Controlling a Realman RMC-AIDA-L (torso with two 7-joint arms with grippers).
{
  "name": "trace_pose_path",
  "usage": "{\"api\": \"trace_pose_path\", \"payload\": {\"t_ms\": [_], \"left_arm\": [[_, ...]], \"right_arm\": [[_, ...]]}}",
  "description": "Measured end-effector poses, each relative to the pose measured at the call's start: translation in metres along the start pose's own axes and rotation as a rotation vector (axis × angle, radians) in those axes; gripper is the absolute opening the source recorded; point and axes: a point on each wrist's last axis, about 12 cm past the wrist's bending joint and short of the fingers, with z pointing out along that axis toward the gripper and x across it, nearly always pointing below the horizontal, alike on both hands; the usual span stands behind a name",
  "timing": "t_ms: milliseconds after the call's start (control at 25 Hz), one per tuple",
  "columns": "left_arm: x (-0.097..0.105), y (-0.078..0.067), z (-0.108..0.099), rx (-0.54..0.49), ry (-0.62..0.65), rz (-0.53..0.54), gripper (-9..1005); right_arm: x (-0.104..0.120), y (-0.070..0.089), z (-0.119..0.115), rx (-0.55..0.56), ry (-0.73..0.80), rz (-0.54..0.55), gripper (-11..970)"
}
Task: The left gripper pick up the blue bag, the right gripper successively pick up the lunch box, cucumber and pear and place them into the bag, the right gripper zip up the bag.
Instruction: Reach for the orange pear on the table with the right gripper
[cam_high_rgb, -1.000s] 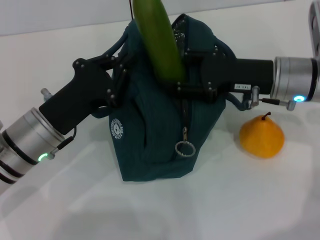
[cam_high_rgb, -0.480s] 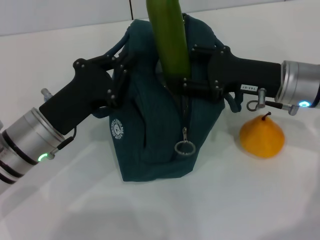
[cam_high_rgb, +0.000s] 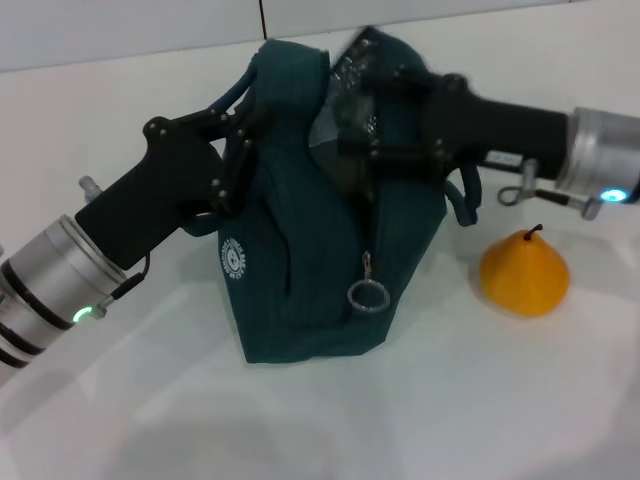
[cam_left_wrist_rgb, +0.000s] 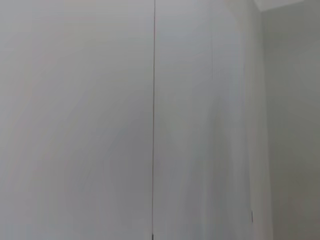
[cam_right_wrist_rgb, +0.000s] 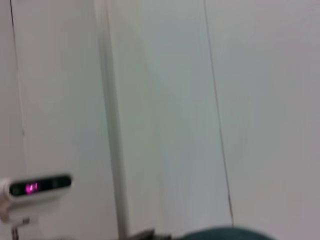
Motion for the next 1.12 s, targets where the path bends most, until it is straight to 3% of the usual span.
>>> {"api": "trace_pose_path", "payload": {"t_ms": [160,280,440,480,680,840,1120], "left_arm": [[0.000,0.000,-0.002,-0.004,0.001,0.000,45],[0.000,0.000,-0.001,-0.002,0.001,0.001,45],[0.000,0.000,0.001,0.003,-0.002,-0.001,45],[0.000,0.000,0.001,0.002,-0.003,-0.001,45],[0.000,0.000,-0.001,-0.004,-0.001,-0.001,45],[0.001,-0.001,-0.002,-0.007,0.000,-0.003,45],[0.001,-0.003,0.000,-0.005,-0.005,0.002,45]], "right_arm": [[-0.012,0.003,-0.033,0.025,-0.090,-0.031,851],[-0.015,0.011,-0.073,0.074,-0.159,-0.048,848],[-0.009,0.025,-0.120,0.141,-0.167,-0.041,840],[-0.001,0.035,-0.141,0.188,-0.155,-0.033,837],[0.028,0.058,-0.167,0.328,-0.154,-0.048,823],[0.056,0.081,-0.171,0.414,-0.138,-0.060,812],[0.077,0.092,-0.161,0.464,-0.101,-0.065,793]]}}
